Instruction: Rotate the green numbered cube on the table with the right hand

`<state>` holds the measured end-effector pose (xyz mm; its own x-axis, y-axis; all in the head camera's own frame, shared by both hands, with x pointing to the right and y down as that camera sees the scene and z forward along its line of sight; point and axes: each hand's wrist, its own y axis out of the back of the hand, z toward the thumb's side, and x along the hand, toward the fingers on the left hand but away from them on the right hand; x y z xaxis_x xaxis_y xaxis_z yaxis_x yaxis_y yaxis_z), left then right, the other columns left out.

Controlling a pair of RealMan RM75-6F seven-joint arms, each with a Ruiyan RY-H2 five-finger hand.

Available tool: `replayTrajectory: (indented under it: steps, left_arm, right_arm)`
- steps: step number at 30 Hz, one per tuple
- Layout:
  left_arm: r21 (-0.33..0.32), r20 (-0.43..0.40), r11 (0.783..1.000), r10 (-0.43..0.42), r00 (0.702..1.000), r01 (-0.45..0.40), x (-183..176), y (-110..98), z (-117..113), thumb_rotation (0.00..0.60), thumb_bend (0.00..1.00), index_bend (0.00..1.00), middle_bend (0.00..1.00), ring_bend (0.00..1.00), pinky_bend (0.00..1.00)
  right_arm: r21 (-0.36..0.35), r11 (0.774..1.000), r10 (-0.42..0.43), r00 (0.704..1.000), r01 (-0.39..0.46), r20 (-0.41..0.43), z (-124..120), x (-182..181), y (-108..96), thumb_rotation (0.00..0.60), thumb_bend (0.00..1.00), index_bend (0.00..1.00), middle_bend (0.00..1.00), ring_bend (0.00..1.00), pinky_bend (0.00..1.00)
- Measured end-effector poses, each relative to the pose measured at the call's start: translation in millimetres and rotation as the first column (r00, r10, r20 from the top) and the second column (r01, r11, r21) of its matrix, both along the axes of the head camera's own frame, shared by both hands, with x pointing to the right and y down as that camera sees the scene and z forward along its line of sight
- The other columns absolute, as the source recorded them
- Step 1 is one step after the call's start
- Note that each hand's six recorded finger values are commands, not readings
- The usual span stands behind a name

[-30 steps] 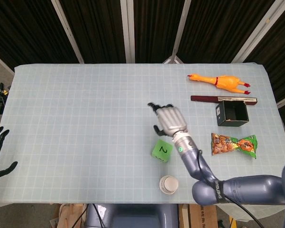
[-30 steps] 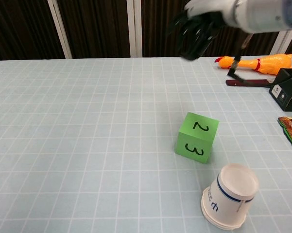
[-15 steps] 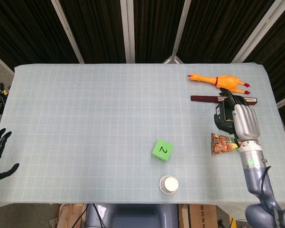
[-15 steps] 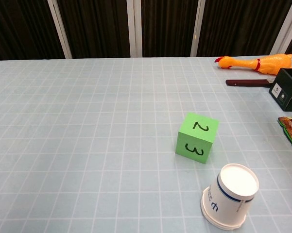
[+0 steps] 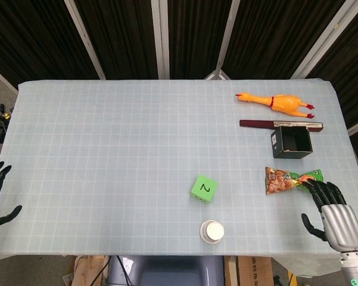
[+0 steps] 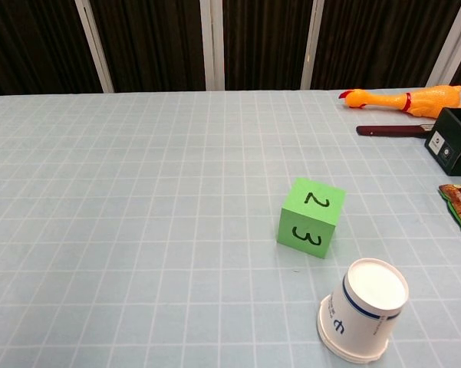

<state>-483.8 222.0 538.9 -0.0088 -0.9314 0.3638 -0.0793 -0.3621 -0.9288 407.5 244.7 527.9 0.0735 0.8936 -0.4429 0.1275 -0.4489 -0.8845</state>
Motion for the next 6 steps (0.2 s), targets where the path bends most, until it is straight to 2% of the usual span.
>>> replayTrajectory:
  steps: [6]
  left_arm:
    - [-0.004,0.012,1.0,-0.008,1.0,0.008,-2.5,-0.9,1.3,0.6,0.27,0.0,0.0,0.0,0.01]
  right_arm:
    - [0.072,0.997,-0.013,0.995,0.021,-0.1,-0.8,4.6,-0.6,0.6,0.35,0.14,0.13,0.11,0.09]
